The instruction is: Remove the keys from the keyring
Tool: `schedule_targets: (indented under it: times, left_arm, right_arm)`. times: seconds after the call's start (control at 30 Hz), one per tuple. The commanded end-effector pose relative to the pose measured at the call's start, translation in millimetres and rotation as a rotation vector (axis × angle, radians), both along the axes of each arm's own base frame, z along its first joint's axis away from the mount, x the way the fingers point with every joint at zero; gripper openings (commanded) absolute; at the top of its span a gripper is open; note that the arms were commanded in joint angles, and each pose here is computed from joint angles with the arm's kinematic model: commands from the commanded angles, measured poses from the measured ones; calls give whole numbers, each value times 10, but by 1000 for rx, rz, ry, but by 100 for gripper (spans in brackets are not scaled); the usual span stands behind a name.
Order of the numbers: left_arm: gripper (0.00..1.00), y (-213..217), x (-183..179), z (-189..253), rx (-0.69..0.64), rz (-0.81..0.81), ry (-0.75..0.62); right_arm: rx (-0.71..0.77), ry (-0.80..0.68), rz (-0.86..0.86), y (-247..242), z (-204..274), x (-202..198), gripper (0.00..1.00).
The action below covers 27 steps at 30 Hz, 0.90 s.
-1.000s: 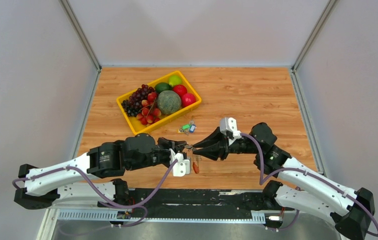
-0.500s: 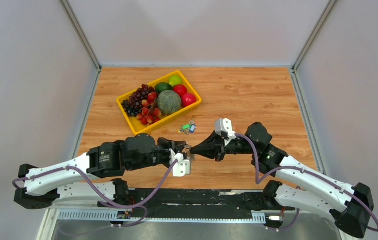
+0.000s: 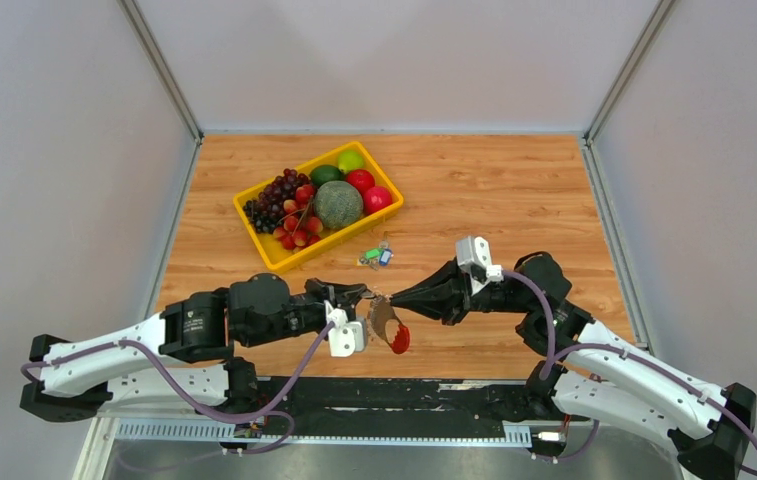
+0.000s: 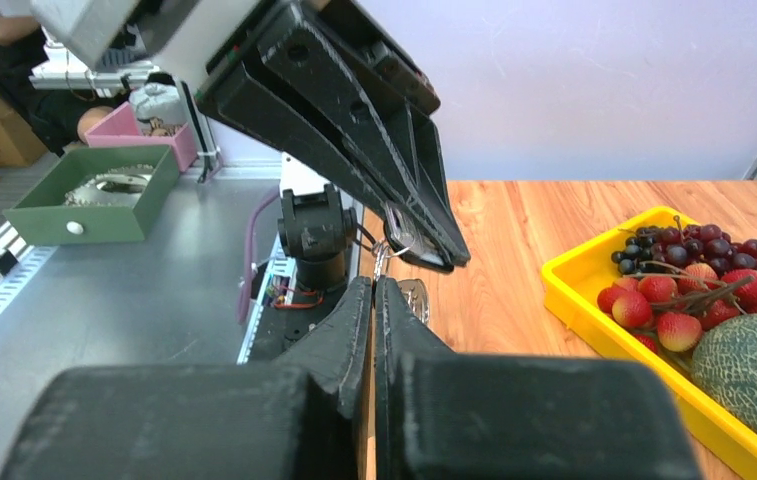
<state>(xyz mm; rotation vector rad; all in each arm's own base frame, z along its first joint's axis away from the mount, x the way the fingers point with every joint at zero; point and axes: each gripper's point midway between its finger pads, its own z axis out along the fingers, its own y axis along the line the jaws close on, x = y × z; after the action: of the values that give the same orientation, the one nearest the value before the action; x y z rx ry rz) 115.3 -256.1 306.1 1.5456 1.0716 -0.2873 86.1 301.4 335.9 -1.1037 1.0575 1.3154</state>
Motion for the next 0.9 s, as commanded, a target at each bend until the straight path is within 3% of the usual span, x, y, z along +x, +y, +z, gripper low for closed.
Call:
schedule_targets:
  times: [0.0,0.4,0.7,0.87]
  left_arm:
    - [0,-58,-17,45,-46,-3,25]
    - [0,-154,-18,-41,-16,-22,22]
    - [0,111,348,144,-46,214,-79]
    - [0,131,358,258,-82,210,-113]
  right_arm:
    - [119,-17,31,-64,347,-112,0]
    - [130,4,23,-37,383,-79,0]
    - [79,22,67,-51,281,-169,0]
    - [20,85,71,35,75,-118,0]
